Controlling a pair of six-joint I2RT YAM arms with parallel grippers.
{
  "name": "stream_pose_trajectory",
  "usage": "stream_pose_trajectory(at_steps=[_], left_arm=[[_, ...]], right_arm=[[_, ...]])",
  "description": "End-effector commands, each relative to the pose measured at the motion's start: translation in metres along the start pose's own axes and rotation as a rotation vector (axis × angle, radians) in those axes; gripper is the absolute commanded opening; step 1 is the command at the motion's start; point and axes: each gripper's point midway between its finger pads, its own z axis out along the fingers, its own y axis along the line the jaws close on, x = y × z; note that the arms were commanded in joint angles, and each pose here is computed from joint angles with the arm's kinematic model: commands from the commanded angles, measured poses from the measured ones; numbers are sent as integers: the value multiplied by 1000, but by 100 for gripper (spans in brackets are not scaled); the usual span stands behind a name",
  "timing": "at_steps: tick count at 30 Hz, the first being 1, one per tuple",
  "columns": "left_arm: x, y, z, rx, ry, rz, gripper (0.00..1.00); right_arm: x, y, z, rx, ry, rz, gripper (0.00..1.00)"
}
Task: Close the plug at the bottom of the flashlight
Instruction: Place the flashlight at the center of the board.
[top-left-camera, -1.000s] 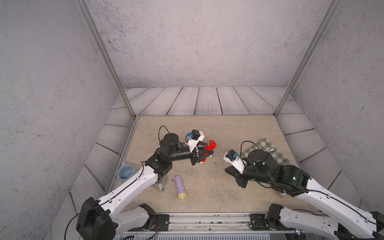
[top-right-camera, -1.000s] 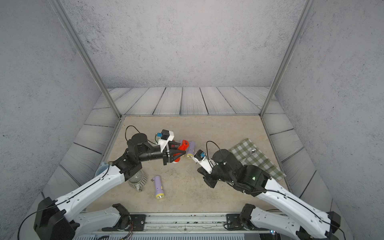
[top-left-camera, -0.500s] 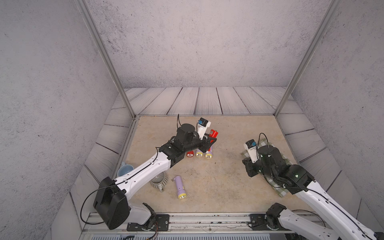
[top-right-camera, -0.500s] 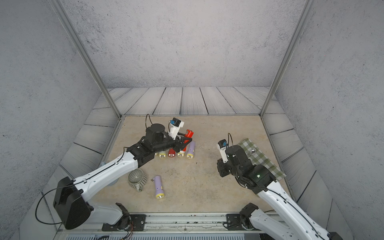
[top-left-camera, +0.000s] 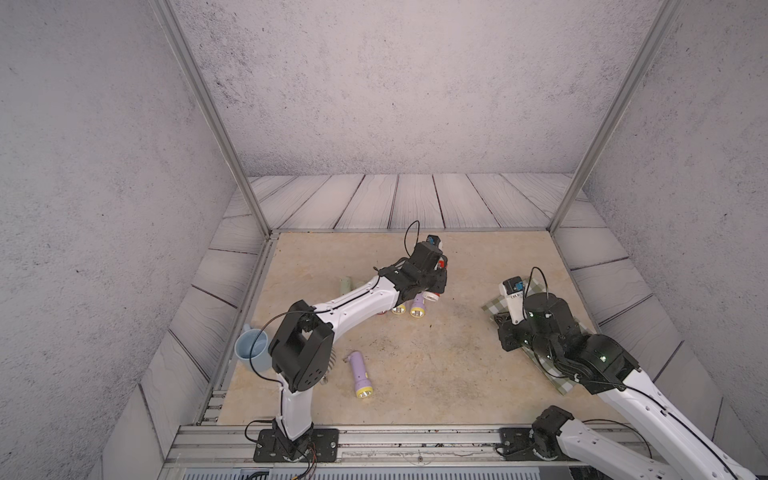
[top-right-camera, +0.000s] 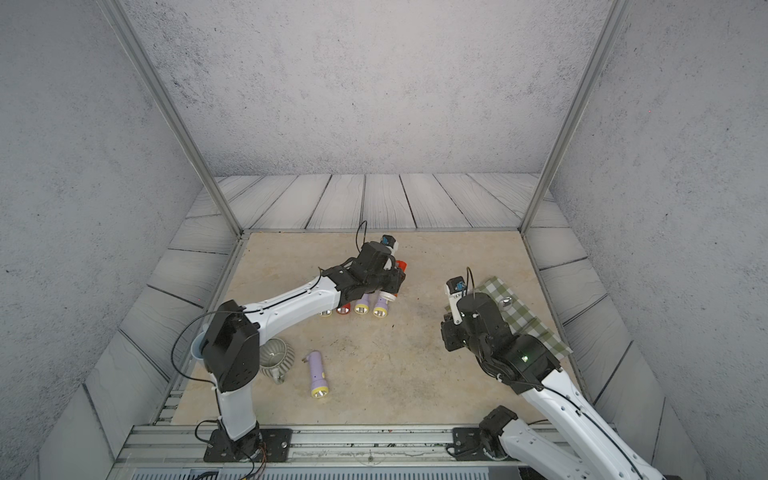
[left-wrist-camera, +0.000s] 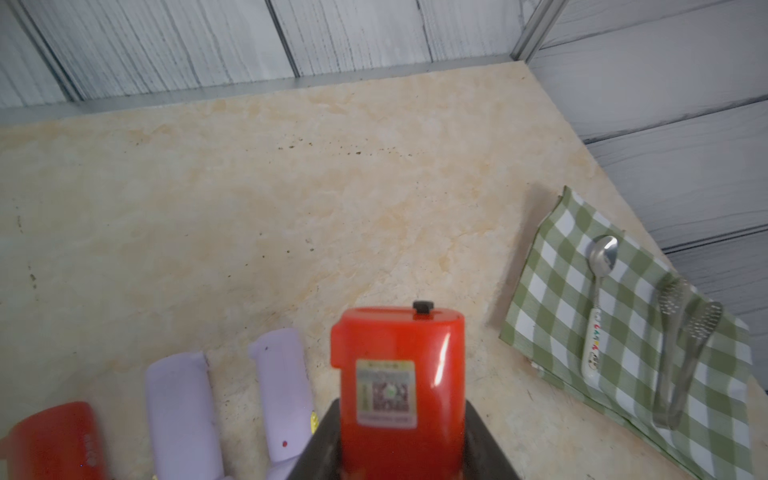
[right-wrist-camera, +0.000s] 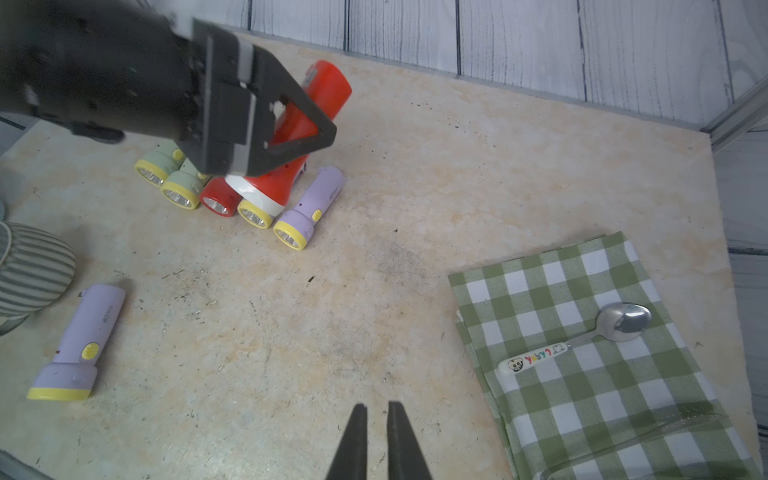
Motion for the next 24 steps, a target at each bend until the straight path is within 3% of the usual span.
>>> stream_pose_trajectory(at_steps=[1,24], left_arm=[[9,6,16,-62,42,-43,0],[62,8,99,-118,166,-68,0]], right_arm=[[-3,-10,-3,49,-24,16,14],[-4,-1,-8,-23,-91,32,19]])
